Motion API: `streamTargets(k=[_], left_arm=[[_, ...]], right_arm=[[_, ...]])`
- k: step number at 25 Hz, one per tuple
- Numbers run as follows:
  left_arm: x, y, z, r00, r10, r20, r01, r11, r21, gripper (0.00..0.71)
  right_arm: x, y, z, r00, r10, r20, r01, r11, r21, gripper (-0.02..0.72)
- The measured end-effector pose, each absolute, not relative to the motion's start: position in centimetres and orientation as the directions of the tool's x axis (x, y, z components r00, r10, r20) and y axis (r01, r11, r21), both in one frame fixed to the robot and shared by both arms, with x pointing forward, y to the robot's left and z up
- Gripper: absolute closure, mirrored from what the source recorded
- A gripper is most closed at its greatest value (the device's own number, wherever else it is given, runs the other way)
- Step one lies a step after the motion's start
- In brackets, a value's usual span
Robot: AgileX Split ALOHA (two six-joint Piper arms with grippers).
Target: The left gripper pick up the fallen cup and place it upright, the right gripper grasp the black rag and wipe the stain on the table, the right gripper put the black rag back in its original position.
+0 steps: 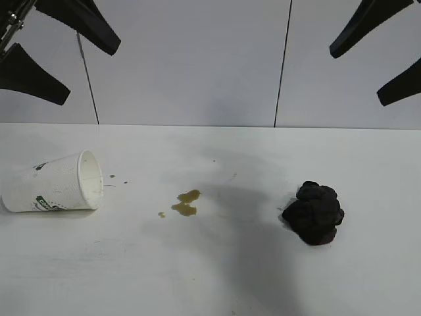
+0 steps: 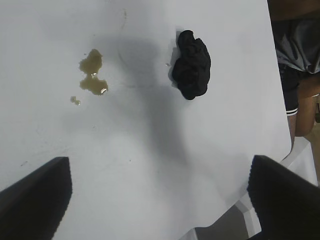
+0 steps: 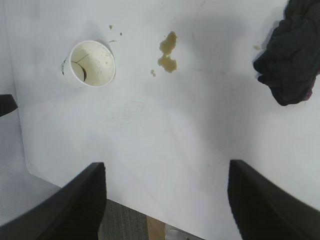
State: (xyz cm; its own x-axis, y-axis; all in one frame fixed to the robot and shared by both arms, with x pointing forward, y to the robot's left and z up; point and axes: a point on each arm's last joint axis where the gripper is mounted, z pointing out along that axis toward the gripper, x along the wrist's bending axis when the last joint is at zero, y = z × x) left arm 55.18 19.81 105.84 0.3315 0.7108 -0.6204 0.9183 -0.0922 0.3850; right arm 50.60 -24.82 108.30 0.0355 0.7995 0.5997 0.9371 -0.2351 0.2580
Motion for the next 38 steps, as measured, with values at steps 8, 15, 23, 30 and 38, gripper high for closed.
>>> streamTargets(k=[8, 15, 23, 30, 38], left_arm=[[55.18, 19.81, 105.84, 0.331, 0.711, -0.62, 0.918, -0.092, 0.385, 0.023], [55.18, 19.81, 105.84, 0.331, 0.711, -0.62, 0.918, -0.092, 0.385, 0.023], [55.4, 19.87, 105.85, 0.329, 0.719, -0.612, 0.913, -0.077, 0.4, 0.023], [55.9, 19.99, 105.93, 0.328, 0.734, -0.595, 0.897, -0.045, 0.439, 0.023], [55.55, 19.89, 105.89, 0.692, 0.621, -0.368, 0.674, -0.375, 0.636, 0.023]], right_arm=[[50.6, -24.82, 108.3, 0.035, 0.799, 0.6, 0.937, -0.235, 0.258, 0.228], [50.6, -24.82, 108.3, 0.032, 0.8, 0.599, 0.937, -0.232, 0.26, 0.228], [50.6, -24.82, 108.3, 0.022, 0.803, 0.596, 0.938, -0.223, 0.267, 0.228], [50.6, -24.82, 108.3, 0.022, 0.803, 0.596, 0.938, -0.223, 0.267, 0.228], [50.6, -24.82, 108.3, 0.021, 0.803, 0.596, 0.938, -0.223, 0.267, 0.228]])
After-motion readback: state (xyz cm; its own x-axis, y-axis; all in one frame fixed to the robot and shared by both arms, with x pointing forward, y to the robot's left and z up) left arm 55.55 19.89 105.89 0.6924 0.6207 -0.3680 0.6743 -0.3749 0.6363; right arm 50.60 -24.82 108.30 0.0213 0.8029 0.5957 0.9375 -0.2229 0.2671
